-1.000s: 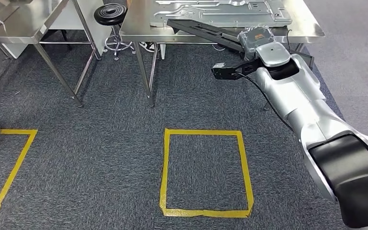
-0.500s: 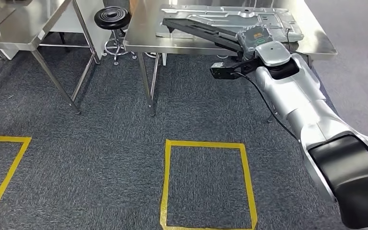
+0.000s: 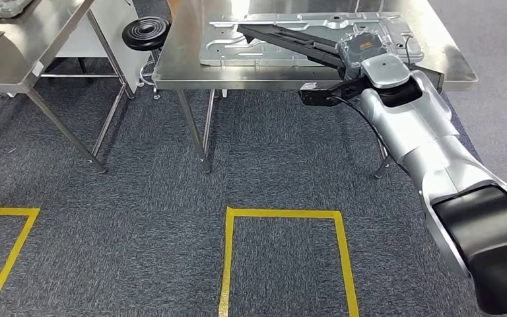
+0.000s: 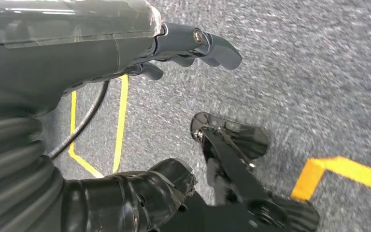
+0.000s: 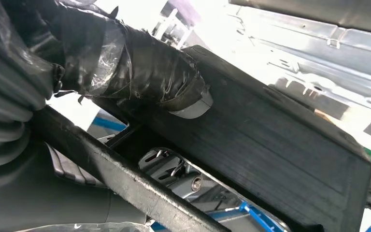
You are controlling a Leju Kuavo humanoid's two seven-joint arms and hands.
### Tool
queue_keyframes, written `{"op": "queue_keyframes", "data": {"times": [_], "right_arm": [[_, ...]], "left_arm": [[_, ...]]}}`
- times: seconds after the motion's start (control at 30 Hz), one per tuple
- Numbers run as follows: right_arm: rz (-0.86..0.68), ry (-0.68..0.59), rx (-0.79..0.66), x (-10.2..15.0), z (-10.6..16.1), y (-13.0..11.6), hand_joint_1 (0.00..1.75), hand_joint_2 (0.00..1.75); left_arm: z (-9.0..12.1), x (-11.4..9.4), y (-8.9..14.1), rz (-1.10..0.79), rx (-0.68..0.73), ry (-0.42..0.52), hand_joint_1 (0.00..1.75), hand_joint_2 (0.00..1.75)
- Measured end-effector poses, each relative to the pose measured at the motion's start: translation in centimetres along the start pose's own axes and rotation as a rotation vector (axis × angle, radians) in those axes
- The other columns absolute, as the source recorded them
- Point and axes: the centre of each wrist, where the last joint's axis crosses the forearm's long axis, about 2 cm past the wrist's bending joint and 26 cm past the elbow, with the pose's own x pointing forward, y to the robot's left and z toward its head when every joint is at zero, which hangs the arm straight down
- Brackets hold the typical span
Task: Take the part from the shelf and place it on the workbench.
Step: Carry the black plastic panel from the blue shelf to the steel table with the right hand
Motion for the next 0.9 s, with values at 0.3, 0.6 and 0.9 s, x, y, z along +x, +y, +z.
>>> {"op": "queue_keyframes", "data": {"times": [0.3, 0.6, 0.9], "right_arm": [[0.006, 0.005, 0.002, -0.5, 0.0, -0.2, 1.75, 1.75], [0.012, 0.012, 0.012, -1.0, 0.1, -0.1, 1.75, 1.75], [0.001, 0.001, 0.014, -1.3, 0.1, 0.0, 1.75, 1.75]], "left_arm": [[-0.2, 0.4, 0.6, -0.009, 0.013, -0.009, 0.00, 1.75], [-0.1, 0.1, 0.3, -0.014, 0.005, -0.003, 0.00, 1.75], [-0.1, 0.2, 0.3, -0.019, 0.003, -0.002, 0.00, 1.75]]}}
